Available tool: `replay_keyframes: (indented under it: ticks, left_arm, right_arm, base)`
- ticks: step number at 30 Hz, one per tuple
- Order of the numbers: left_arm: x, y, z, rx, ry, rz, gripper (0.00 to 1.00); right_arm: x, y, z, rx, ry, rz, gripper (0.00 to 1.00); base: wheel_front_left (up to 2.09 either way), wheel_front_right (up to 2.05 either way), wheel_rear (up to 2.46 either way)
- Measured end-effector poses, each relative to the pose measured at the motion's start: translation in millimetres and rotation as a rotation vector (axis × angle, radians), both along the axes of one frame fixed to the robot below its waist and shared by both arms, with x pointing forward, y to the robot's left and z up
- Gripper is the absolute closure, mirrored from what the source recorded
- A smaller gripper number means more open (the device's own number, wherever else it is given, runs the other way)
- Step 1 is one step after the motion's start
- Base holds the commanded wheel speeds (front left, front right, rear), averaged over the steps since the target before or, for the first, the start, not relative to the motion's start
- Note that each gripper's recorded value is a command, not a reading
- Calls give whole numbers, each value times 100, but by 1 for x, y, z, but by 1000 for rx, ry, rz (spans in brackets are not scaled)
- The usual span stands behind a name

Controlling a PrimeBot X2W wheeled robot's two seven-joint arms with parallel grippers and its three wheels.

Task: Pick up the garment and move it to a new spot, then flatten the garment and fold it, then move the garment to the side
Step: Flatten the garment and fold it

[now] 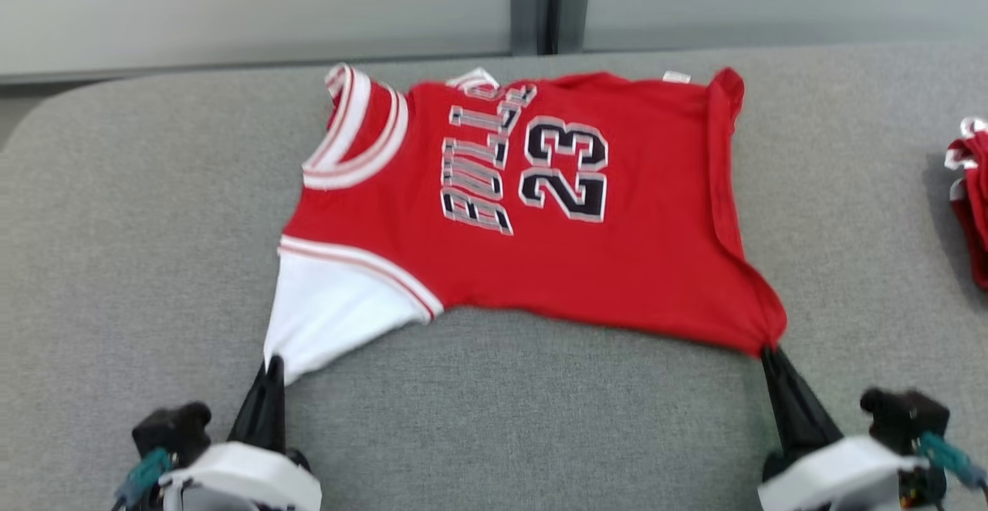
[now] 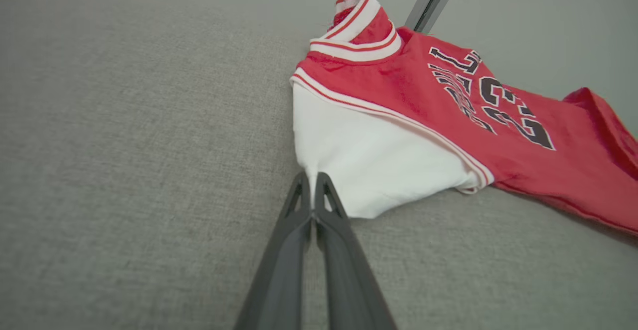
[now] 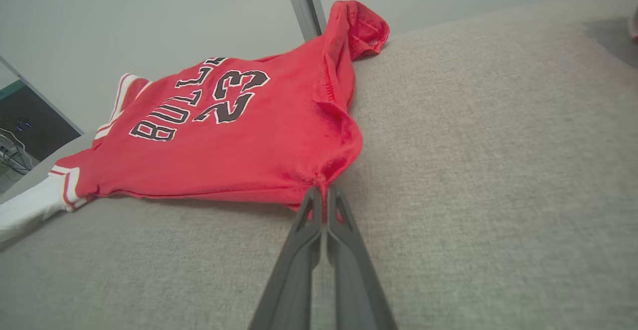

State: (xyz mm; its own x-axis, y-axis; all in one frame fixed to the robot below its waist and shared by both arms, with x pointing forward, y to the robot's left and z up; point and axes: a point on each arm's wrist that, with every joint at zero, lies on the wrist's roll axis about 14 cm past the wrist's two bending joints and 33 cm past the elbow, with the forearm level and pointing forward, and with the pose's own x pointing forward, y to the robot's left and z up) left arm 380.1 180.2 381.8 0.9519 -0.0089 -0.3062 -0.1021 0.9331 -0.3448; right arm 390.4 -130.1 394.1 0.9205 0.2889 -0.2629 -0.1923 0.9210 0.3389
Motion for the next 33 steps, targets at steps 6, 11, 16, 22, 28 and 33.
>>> replay_keyframes:
  ticks: [6,11,16,22,28,33]
  left_arm:
    - [-54,13,24,10,25,47,100]
    - [-83,16,53,23,37,53,100]
    - [-108,20,81,54,38,53,100]
    - [-123,17,104,53,36,46,100]
    - [-124,10,106,41,54,27,100]
    - [-110,0,95,0,86,-23,100]
  right_arm:
    - [-49,-7,2,0,15,-20,100]
    - [-73,-12,7,-25,30,-22,100]
    - [-95,-14,11,-40,61,-27,100]
    - [-113,-13,14,-57,111,-19,100]
    - [-122,-18,14,-72,160,-36,100]
    - [-118,-17,10,-76,205,-29,100]
  base:
    - [0,0,0]
    - [0,0,0]
    - [0,0,0]
    - [0,0,0]
    - [0,0,0]
    - [0,0,0]
